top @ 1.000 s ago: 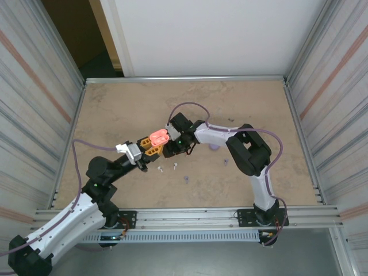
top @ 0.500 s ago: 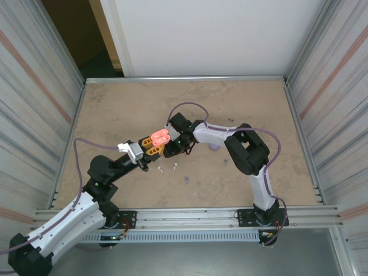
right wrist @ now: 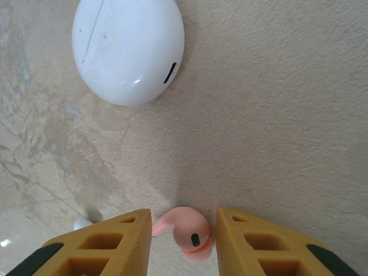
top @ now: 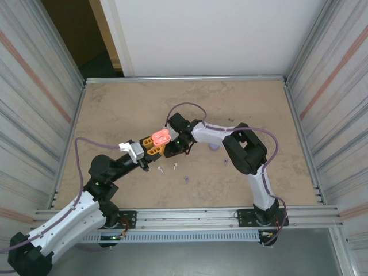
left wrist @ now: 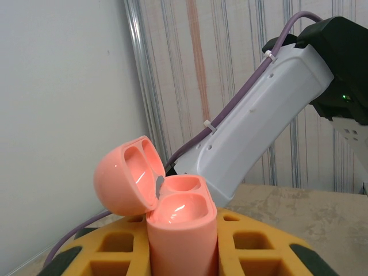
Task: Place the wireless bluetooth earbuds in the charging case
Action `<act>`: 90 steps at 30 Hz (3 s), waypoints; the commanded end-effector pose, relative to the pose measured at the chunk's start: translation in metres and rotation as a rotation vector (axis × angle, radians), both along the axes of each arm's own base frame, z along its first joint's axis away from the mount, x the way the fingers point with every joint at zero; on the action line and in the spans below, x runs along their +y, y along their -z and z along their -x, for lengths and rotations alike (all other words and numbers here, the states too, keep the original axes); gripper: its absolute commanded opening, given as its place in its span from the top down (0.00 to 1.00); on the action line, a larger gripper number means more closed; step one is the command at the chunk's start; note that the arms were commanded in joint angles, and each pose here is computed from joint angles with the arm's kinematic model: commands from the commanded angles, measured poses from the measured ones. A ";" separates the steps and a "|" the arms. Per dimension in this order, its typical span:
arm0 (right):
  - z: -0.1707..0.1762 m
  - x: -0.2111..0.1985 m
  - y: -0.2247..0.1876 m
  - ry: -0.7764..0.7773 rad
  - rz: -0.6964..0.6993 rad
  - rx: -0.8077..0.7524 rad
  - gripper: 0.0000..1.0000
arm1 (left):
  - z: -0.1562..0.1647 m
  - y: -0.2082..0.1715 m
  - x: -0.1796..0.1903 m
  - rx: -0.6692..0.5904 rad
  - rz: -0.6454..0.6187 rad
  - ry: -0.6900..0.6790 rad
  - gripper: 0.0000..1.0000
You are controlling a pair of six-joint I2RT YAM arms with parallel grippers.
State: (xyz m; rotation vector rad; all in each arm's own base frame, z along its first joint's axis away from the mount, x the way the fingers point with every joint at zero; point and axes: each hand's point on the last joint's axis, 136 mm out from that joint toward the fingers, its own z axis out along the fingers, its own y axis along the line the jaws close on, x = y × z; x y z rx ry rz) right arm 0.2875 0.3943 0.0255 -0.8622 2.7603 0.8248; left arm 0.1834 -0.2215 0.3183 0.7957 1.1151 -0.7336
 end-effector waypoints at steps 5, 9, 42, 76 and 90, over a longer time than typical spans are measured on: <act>0.015 -0.002 0.011 -0.036 0.044 0.049 0.72 | 0.000 -0.011 0.003 -0.044 0.012 -0.015 1.00; 0.014 -0.001 0.008 -0.036 0.038 0.041 0.76 | 0.000 -0.011 0.003 -0.042 0.012 -0.014 1.00; -0.005 -0.065 -0.096 0.090 -0.080 -0.216 0.89 | -0.020 0.030 0.007 0.062 -0.028 -0.104 1.00; 0.014 -0.088 -0.254 0.037 -0.201 -0.726 0.88 | -0.062 0.091 -0.012 0.225 -0.094 -0.079 1.00; 0.027 -0.055 -0.255 -0.054 -0.222 -0.799 0.89 | -0.066 0.092 -0.017 0.252 -0.097 -0.064 1.00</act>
